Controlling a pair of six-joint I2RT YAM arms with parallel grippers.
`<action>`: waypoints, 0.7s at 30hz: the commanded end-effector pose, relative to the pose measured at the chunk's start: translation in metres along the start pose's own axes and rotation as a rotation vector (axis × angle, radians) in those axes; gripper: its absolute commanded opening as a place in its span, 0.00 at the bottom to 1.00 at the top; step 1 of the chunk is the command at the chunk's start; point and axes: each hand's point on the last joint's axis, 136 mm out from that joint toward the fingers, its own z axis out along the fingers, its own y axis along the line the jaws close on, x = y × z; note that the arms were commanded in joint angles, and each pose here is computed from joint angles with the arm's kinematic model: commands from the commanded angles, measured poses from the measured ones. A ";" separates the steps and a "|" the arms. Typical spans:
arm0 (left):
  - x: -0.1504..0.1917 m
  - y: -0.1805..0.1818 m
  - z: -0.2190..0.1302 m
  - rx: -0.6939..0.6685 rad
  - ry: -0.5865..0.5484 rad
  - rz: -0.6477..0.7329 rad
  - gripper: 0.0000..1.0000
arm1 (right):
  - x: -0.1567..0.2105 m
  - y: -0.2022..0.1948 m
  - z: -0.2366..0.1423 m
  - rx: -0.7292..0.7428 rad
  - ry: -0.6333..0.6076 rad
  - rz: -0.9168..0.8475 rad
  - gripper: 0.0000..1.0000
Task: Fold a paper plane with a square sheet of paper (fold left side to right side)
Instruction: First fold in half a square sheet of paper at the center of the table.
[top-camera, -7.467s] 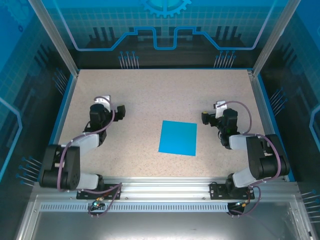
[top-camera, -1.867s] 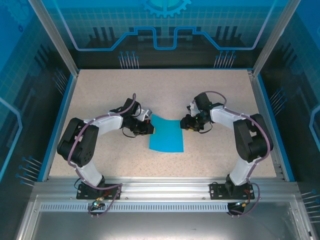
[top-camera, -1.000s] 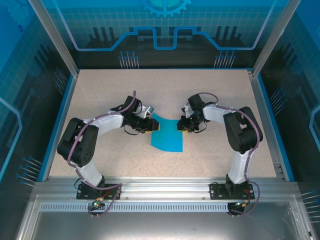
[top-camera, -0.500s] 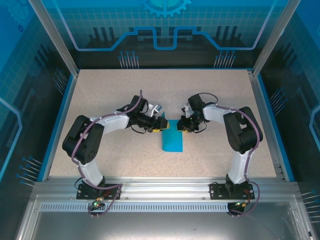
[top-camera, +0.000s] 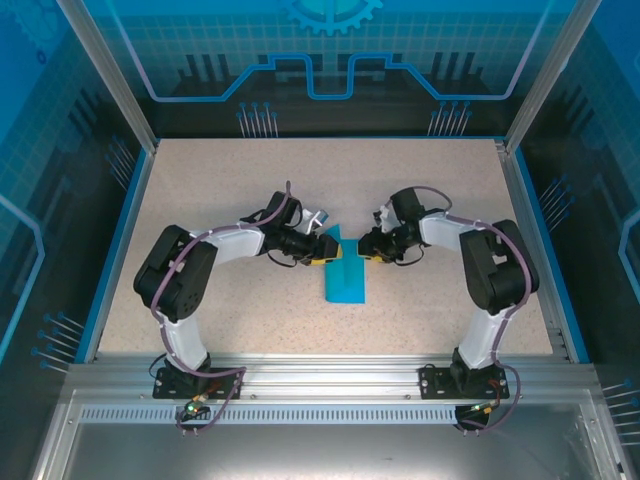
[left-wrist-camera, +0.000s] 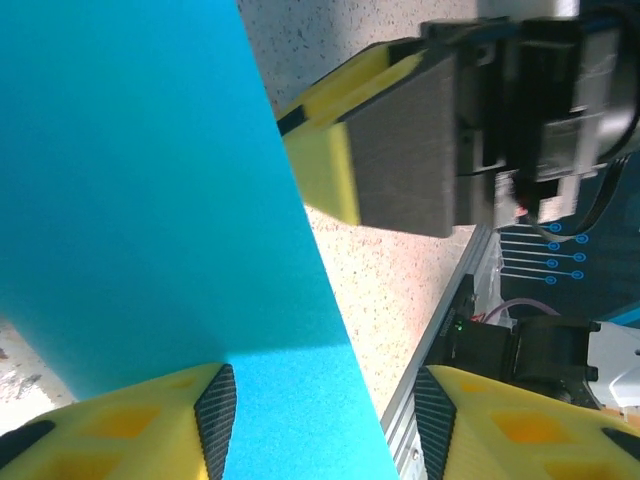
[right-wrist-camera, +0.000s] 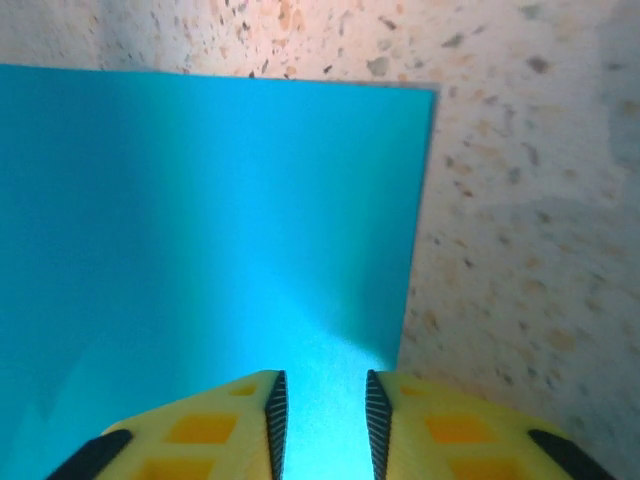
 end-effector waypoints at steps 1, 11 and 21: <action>-0.002 -0.007 0.004 0.026 0.020 0.008 0.49 | -0.011 0.037 -0.023 -0.141 -0.061 -0.065 0.42; -0.001 -0.004 0.008 0.021 0.033 0.006 0.35 | -0.003 0.065 -0.007 -0.265 0.018 -0.040 0.47; -0.002 -0.006 0.005 0.002 0.028 0.015 0.37 | 0.004 0.063 0.003 -0.248 0.054 -0.043 0.15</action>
